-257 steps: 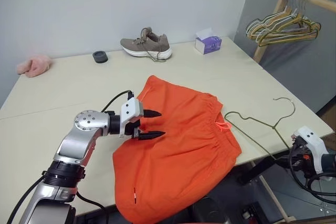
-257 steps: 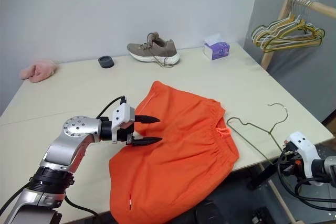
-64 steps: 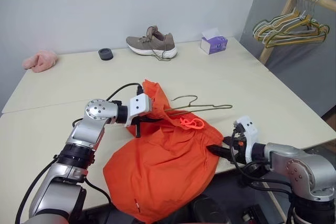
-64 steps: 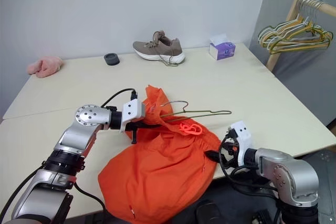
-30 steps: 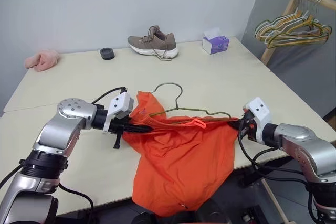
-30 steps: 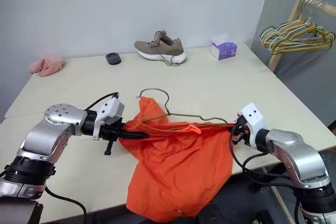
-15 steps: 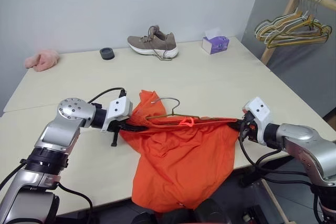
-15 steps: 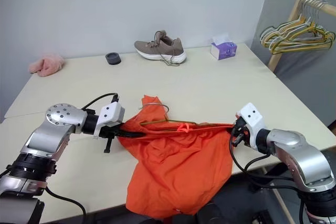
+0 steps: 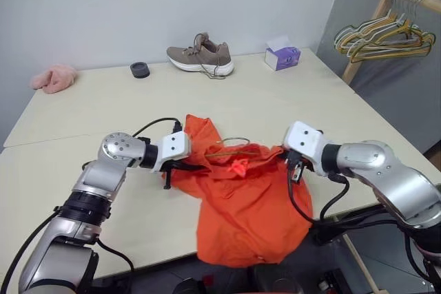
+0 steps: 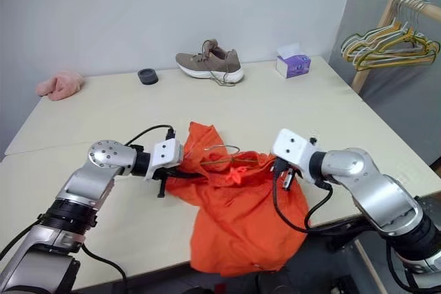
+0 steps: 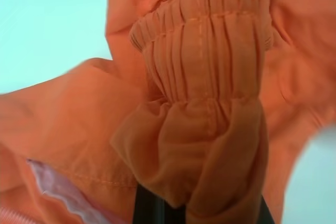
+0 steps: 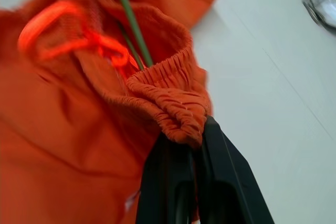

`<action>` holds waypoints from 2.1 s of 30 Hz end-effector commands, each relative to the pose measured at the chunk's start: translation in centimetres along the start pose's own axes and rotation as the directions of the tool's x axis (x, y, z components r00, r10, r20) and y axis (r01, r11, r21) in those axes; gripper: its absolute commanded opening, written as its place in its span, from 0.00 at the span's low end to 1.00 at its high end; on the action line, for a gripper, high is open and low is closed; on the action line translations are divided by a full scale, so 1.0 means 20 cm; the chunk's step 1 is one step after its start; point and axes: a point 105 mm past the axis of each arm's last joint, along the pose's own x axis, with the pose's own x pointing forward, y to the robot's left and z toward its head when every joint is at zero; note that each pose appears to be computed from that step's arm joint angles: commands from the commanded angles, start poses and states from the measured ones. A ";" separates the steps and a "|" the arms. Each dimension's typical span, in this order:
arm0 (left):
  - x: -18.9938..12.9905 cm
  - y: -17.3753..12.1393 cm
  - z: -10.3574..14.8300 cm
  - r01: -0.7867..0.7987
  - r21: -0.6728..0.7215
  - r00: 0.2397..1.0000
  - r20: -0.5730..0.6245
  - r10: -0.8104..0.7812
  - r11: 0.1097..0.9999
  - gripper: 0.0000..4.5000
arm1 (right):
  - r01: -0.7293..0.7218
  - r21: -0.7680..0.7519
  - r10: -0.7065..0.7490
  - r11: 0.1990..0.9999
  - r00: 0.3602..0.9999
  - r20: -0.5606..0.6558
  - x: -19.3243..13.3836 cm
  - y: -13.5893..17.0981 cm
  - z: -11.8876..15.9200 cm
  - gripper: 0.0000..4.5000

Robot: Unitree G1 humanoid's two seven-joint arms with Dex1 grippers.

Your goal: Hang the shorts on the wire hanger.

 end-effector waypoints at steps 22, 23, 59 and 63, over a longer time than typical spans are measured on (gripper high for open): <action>0.01 -0.02 0.04 -0.002 0.028 1.000 0.011 0.002 1.000 0.00 | -0.041 -0.127 0.020 0.991 0.986 -0.165 -0.01 -0.03 -0.18 0.60; 0.01 -0.02 0.04 0.001 0.028 1.000 0.010 -0.001 1.000 0.00 | -0.043 -0.134 0.020 0.990 0.986 -0.165 0.00 -0.04 -0.18 0.60; -0.15 0.17 0.09 -0.183 -0.158 0.963 0.171 0.209 0.970 0.72 | -0.109 -0.049 0.098 0.993 0.978 -0.187 -0.06 -0.13 -0.26 0.00; -0.19 0.24 0.07 -0.255 -0.181 0.942 0.177 0.287 0.950 0.72 | -0.072 0.030 0.077 0.997 0.975 -0.209 -0.12 -0.15 -0.32 0.00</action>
